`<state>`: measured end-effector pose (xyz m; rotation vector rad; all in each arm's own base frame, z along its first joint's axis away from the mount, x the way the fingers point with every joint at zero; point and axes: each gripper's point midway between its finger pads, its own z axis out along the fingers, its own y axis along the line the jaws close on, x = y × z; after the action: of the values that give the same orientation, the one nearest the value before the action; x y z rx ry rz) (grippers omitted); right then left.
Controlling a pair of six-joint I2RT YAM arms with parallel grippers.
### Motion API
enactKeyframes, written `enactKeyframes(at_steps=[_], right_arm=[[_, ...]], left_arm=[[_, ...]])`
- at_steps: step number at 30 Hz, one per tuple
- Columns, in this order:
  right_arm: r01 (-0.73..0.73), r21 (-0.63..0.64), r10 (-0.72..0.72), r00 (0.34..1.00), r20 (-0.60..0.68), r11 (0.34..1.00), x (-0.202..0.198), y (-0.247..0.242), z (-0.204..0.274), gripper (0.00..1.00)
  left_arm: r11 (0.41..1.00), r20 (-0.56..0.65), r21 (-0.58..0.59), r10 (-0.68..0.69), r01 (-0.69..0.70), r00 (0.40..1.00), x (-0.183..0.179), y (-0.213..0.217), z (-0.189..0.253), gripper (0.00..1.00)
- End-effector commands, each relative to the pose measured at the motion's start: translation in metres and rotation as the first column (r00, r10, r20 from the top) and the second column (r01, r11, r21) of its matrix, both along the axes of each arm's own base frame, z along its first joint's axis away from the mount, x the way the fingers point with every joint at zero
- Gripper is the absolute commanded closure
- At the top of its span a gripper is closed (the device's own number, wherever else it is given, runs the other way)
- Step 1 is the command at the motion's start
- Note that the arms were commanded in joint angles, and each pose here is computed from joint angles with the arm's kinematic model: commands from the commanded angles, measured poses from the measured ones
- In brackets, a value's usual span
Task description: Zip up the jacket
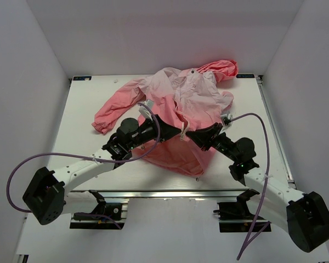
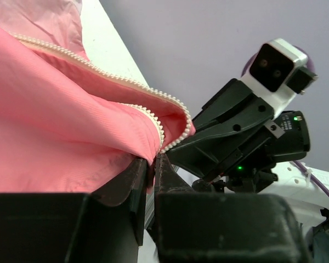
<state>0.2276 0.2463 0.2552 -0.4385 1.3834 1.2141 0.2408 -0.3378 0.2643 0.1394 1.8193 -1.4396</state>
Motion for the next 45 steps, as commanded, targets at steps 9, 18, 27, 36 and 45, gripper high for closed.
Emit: enactKeyframes(at_steps=[9,18,27,36,45], right_arm=[[0.064,0.097,-0.074,0.991,0.107,0.993,0.002,-0.012,0.029,1.0],[0.05,0.133,-0.067,0.989,0.132,0.99,-0.004,-0.013,0.037,1.0],[0.03,0.197,-0.066,0.981,0.18,0.98,-0.014,-0.019,0.058,1.0],[0.014,0.173,-0.04,0.988,0.148,0.985,-0.019,-0.018,0.059,1.0],[-0.014,0.144,0.008,0.999,0.04,0.989,-0.008,-0.005,0.051,1.0]], left_arm=[[0.995,0.012,-0.059,-0.085,0.086,0.996,-0.013,-0.01,0.017,1.0],[0.987,-0.028,-0.077,-0.145,0.143,0.989,-0.017,-0.02,0.01,1.0],[0.99,-0.054,-0.098,-0.109,0.103,0.993,-0.015,-0.015,0.007,1.0],[0.997,-0.047,-0.081,-0.019,0.015,0.999,-0.009,-0.002,0.005,1.0],[0.991,0.013,-0.1,-0.089,0.09,0.996,-0.016,-0.009,0.013,1.0]])
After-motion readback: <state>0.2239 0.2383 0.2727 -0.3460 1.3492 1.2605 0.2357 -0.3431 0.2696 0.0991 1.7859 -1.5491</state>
